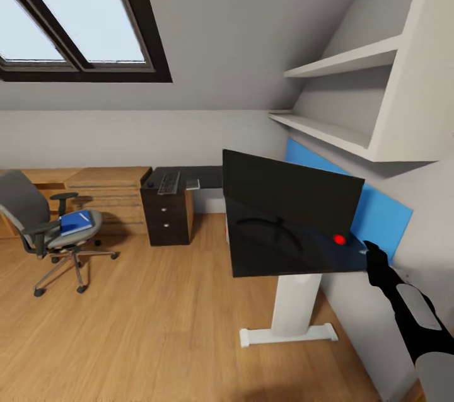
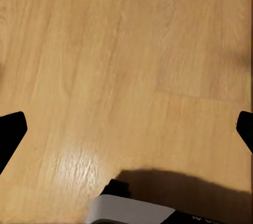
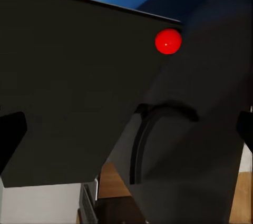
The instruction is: In the bedroom, organize the workspace by keeping the computer under the desk, ensuring the monitor is on the desk, placing the keyboard on the desk next to the monitor, placing the mouse on the desk next to the keyboard, moving the folder from the swivel chair onto the desk next to the mouse, stacking the notebook on top of the folder with the pen on top of the notebook, and positioning the swivel chair next to the desk.
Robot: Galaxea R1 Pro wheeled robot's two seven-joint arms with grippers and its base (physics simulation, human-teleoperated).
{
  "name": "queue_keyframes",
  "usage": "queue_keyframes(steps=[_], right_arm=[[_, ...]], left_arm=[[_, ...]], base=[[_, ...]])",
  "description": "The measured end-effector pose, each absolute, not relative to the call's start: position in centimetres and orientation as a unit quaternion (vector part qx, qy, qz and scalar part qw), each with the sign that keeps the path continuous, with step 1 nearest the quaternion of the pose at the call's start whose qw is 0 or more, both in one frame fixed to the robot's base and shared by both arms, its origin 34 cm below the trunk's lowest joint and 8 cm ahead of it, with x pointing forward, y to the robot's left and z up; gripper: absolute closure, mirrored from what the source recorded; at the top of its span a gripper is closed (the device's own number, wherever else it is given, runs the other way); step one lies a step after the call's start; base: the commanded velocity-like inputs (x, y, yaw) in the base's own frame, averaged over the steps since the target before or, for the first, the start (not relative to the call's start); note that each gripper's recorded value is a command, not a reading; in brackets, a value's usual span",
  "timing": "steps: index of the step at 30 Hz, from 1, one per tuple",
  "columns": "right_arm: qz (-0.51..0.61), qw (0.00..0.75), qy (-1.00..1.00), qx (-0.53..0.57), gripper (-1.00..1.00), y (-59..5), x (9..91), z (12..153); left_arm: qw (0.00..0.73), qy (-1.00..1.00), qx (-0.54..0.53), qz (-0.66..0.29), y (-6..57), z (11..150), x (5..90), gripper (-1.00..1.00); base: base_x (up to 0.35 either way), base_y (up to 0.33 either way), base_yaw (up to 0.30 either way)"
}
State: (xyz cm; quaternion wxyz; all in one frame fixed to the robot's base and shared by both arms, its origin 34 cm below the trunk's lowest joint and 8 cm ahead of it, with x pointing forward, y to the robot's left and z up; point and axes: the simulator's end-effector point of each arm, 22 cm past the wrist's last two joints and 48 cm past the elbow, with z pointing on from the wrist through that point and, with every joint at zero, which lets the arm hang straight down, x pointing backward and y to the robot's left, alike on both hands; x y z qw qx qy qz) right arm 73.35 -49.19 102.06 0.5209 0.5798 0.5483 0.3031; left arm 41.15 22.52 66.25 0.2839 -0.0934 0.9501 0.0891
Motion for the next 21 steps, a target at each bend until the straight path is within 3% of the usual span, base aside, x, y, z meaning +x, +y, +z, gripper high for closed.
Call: queue_keyframes(steps=[10, 21], right_arm=[[0.303, 0.521, 0.548, 0.58, -1.0, -49.2, 73.3, 102.1], [0.299, 0.512, 0.552, 0.586, -1.0, -49.2, 73.0, 100.9]], left_arm=[[0.284, 0.95, -0.094, 0.09, 22.6, 66.3, 41.1, -1.0], [0.285, 0.95, -0.091, 0.089, 22.5, 66.3, 41.2, -1.0]], base=[[-0.188, -0.158, 0.008], [0.037, -0.009, 0.0]])
